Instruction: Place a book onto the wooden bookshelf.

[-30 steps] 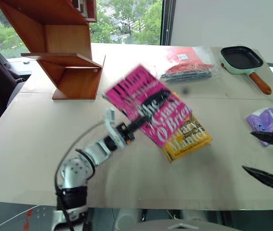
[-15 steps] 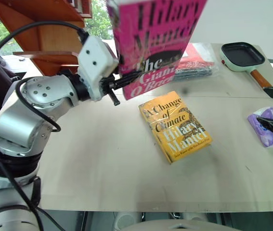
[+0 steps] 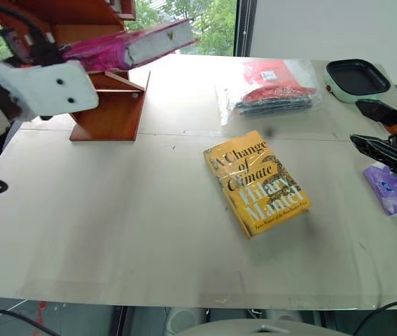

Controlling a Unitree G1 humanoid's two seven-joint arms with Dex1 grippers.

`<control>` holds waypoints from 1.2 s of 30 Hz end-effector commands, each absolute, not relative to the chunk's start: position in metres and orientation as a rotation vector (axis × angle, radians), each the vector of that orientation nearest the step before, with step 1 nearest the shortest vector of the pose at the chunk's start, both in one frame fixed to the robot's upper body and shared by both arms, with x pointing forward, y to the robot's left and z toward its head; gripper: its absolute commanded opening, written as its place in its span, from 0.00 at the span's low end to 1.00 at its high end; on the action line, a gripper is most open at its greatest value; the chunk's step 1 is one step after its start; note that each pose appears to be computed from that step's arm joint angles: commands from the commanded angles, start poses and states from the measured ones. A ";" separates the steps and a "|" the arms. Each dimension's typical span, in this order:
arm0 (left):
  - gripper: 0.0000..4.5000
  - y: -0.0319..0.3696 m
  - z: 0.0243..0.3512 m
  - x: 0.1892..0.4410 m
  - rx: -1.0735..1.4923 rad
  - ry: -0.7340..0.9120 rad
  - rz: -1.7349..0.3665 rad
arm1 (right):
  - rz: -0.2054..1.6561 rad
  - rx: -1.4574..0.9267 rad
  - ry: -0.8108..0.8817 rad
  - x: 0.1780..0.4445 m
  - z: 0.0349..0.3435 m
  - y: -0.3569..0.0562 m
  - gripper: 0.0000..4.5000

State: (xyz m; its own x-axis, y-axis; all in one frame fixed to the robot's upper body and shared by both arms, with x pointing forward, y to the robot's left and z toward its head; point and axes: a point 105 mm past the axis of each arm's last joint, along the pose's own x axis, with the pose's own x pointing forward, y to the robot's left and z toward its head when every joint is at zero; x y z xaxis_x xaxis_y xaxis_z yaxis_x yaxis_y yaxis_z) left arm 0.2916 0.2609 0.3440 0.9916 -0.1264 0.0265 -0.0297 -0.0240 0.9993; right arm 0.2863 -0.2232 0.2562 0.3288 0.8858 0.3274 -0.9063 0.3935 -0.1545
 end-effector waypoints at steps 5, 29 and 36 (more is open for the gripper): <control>0.14 0.298 0.367 0.278 1.621 -0.076 0.082 | 1.237 0.065 -0.418 0.287 0.263 -0.213 1.00; 0.14 0.333 0.367 0.331 1.723 0.195 -0.010 | 1.191 0.036 -0.429 0.283 0.261 -0.207 1.00; 0.41 0.352 0.389 0.329 1.712 0.207 0.119 | 1.167 0.037 -0.428 0.276 0.257 -0.208 1.00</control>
